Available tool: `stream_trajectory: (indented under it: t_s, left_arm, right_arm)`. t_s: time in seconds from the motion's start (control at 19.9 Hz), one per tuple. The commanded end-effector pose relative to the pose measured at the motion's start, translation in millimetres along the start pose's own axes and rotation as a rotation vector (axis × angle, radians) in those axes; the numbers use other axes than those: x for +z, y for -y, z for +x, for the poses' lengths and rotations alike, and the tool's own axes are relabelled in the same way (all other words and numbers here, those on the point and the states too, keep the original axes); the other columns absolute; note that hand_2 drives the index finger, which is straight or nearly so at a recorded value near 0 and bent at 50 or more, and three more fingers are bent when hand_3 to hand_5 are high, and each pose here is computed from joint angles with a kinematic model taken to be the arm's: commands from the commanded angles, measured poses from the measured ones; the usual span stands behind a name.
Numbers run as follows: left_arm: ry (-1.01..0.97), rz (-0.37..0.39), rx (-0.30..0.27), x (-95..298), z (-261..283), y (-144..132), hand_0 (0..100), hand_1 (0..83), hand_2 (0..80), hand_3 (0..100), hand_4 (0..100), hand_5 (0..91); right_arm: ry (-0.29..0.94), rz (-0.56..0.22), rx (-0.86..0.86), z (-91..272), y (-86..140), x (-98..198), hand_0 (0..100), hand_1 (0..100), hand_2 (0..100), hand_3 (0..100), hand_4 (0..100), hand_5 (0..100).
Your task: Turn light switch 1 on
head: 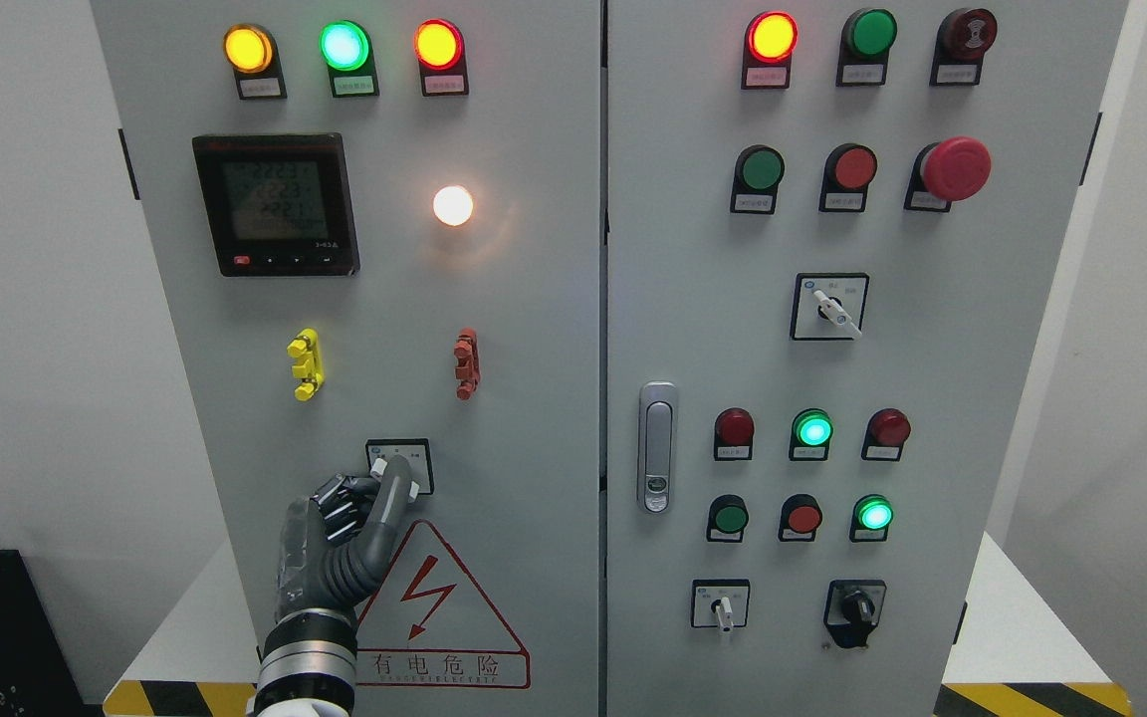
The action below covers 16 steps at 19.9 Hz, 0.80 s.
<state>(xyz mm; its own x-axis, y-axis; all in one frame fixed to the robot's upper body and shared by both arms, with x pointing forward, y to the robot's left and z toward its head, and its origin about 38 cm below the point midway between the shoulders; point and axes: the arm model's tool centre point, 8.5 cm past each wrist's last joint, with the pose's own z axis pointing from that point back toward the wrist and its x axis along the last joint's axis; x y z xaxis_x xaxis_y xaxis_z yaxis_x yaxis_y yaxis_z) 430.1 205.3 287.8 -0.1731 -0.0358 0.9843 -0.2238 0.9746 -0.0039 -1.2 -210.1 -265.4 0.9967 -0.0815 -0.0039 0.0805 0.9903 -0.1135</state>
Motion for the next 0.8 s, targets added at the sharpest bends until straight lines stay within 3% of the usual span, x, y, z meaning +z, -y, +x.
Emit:
stream_trajectory:
  t_s: [0.0,0.75]
  left_arm:
    - [0.001,-0.002,0.001,0,0,0,7,47.7,56.7,95,92,82.9]
    - [-0.016,0.000,0.004,17,-14,-6,3,47.7,57.8,95,92,83.1]
  right_arm:
    - [0.000,-0.001,0.000,0,0,0,31,0,0,0,0,0]
    - [0.000,-0.001,0.000,0,0,0,31,0,0,0,0,0]
